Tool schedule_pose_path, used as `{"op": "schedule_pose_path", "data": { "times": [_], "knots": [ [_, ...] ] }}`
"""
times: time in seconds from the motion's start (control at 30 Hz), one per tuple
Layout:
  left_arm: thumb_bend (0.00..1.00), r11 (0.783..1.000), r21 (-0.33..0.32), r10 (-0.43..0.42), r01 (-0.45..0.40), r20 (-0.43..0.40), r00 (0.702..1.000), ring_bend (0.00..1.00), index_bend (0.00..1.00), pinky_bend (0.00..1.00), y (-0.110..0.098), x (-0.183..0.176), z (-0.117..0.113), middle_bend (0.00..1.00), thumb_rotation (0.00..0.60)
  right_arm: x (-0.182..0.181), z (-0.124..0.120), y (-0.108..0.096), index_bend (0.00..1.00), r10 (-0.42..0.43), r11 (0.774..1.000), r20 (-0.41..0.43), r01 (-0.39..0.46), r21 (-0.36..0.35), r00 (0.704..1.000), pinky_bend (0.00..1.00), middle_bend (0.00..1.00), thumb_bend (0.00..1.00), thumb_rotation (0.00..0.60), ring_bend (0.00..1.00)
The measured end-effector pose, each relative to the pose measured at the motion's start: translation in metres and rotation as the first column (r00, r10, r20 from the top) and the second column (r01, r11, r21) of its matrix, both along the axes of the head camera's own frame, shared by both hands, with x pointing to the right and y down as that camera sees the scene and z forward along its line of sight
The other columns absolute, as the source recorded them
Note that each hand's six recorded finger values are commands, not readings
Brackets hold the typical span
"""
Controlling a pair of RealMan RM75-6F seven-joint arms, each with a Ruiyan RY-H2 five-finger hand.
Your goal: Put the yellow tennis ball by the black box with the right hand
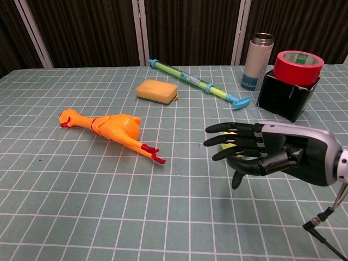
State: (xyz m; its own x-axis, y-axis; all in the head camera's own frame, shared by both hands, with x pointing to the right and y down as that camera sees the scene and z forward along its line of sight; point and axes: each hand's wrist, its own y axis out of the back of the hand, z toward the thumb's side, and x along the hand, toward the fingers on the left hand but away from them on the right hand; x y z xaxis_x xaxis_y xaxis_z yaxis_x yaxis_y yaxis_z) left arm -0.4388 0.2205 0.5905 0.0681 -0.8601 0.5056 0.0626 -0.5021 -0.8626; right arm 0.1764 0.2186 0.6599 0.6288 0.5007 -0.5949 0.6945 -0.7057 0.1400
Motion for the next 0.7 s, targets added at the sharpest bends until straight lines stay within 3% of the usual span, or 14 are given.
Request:
{"op": "schedule_pose_path", "data": {
  "times": [0.4,0.7],
  "knots": [
    [0.17,1.0,-0.021,-0.004,0.004,0.025,1.0,0.0,0.0,0.01,-0.001,0.002,0.008,0.0,0.6,0.011,0.028,-0.018,0.09,0.036,0.997,0.061,-0.031,-0.074,0.998,0.32,0.13,0.52,0.6,0.15],
    [0.17,1.0,-0.027,-0.009,0.01,0.031,0.999,0.0,0.0,0.01,-0.002,0.0,0.01,0.0,0.6,0.008,0.041,-0.018,0.09,0.023,0.994,0.095,-0.013,-0.104,0.995,0.31,0.13,0.52,0.6,0.15]
  ]
}}
